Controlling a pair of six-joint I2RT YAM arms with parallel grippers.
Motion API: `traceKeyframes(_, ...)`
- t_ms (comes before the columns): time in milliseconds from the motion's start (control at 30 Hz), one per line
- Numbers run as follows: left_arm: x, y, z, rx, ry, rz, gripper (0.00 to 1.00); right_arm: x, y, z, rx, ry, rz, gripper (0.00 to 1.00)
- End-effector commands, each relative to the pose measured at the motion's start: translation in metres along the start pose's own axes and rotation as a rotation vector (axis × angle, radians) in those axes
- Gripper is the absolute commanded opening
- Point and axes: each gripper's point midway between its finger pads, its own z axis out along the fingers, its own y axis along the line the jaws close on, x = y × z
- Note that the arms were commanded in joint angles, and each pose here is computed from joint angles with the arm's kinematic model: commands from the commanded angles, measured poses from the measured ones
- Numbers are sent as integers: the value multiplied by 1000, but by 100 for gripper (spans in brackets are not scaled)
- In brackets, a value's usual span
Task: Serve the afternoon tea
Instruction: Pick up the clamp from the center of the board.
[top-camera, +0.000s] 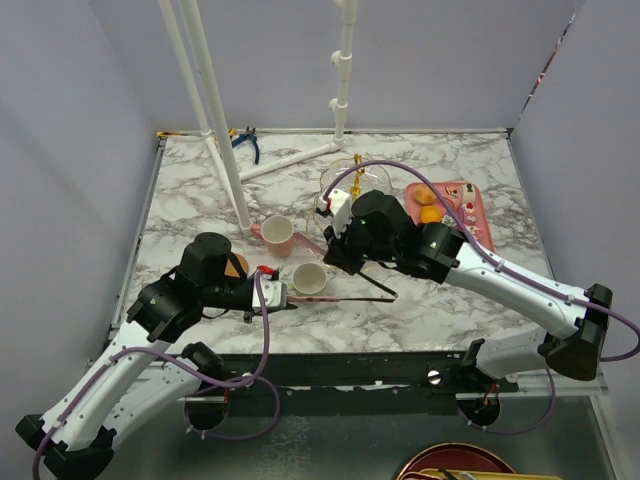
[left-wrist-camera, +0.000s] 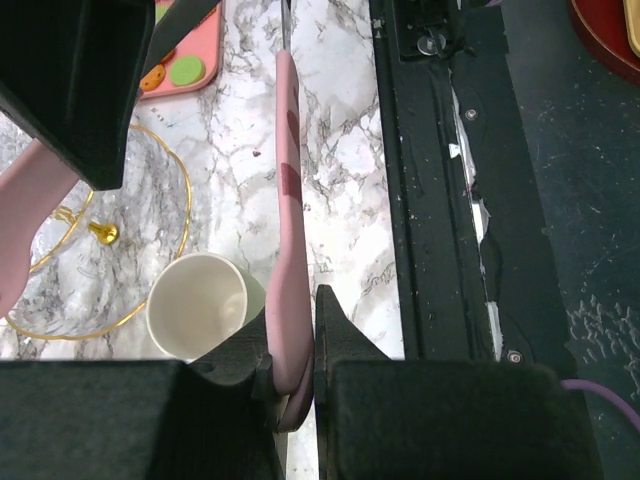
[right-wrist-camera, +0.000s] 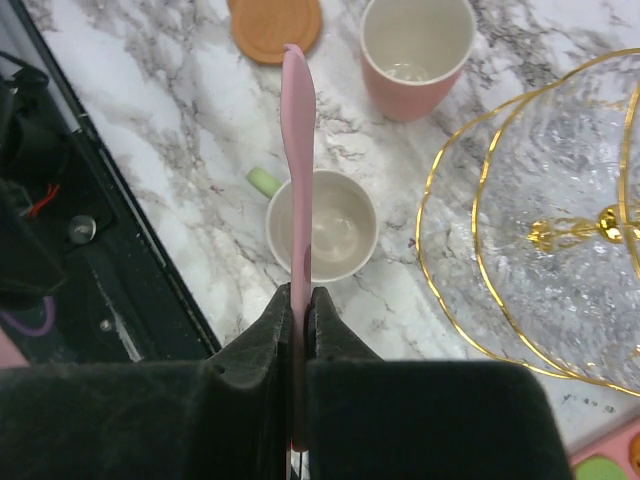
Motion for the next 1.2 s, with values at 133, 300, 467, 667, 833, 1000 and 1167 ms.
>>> traceKeyframes(133,-32,-19,-16,64,-80,98,0,-31,-36,-2,193,-97,5,1)
traceKeyframes(300,-34,-31,-23,73,-90,80,0,-31,-38,4,188,-94,7,1)
traceKeyframes(467,-27,-38,-22,85,-90,57,0,-44,-9,8,14,-130,12,1)
traceKeyframes(667,-11,-13,-10,35,-42,143,53,-30,15,27,-114,-11,49,0)
traceKeyframes(833,-22,-3,-9,27,-48,192,74,-20,20,25,-104,15,50,0)
traceKeyframes(1000,-17,0,-8,36,-16,208,74,-18,23,20,-97,28,34,1)
traceKeyframes(1167,-24,10,-8,21,-6,209,72,-6,30,20,-79,99,-12,0)
